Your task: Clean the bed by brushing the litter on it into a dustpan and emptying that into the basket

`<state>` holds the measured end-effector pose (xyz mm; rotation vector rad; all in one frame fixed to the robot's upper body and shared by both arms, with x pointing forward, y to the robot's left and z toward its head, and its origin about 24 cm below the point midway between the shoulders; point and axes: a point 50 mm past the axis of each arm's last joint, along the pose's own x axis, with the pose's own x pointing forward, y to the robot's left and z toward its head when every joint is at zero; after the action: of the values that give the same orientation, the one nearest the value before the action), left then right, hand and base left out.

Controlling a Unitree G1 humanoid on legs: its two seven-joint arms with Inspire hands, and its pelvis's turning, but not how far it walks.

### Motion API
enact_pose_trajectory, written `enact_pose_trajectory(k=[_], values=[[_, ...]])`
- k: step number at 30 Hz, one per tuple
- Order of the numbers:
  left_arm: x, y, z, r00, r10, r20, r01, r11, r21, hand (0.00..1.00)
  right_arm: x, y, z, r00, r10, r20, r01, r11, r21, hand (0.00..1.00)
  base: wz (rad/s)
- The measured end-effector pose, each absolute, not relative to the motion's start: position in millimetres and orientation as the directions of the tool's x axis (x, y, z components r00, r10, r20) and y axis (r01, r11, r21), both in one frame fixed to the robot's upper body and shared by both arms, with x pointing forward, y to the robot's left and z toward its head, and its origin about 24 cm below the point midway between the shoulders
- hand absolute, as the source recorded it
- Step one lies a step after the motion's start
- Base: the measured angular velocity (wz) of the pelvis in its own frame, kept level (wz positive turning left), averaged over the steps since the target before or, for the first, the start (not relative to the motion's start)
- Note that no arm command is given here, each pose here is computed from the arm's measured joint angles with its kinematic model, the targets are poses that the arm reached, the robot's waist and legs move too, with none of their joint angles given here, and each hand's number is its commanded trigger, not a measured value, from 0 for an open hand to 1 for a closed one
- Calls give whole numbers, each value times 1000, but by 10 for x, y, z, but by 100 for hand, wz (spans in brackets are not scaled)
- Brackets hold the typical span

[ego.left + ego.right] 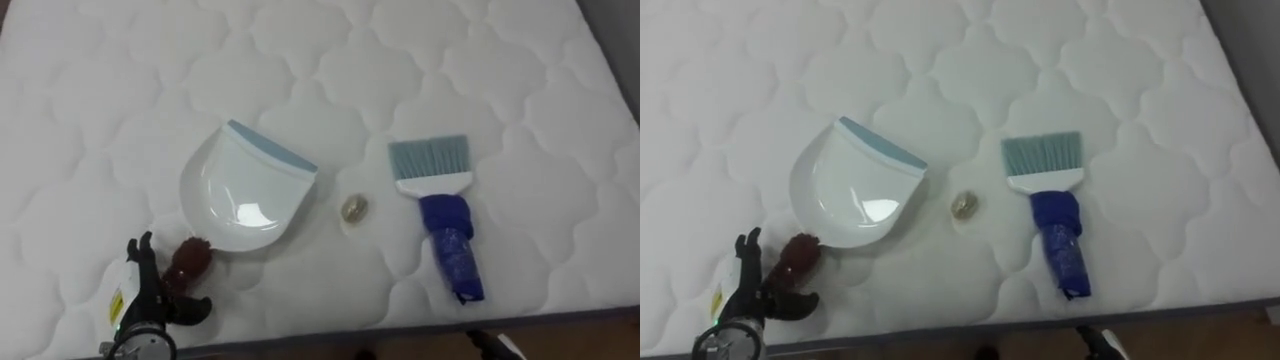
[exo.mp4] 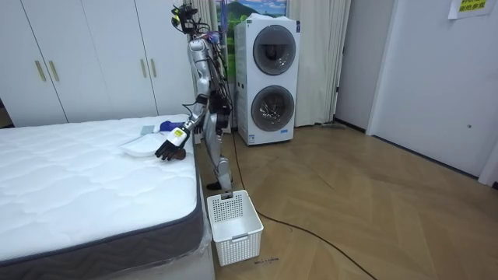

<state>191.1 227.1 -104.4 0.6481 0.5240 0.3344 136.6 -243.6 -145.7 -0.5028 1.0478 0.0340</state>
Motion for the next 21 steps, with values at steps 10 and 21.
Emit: enact_pose_trajectory(k=[10, 21], values=[[2204, 2262, -936, 813, 471, -343, -163, 749, 643, 0, 1542, -2392, -1413, 530, -216, -820, -255, 882, -397, 0, 1], [2282, 2270, -925, 770, 510, -382, -188, 755, 628, 0, 1612, -2347, -1399, 532, -214, -819, -249, 885, -393, 0, -4]])
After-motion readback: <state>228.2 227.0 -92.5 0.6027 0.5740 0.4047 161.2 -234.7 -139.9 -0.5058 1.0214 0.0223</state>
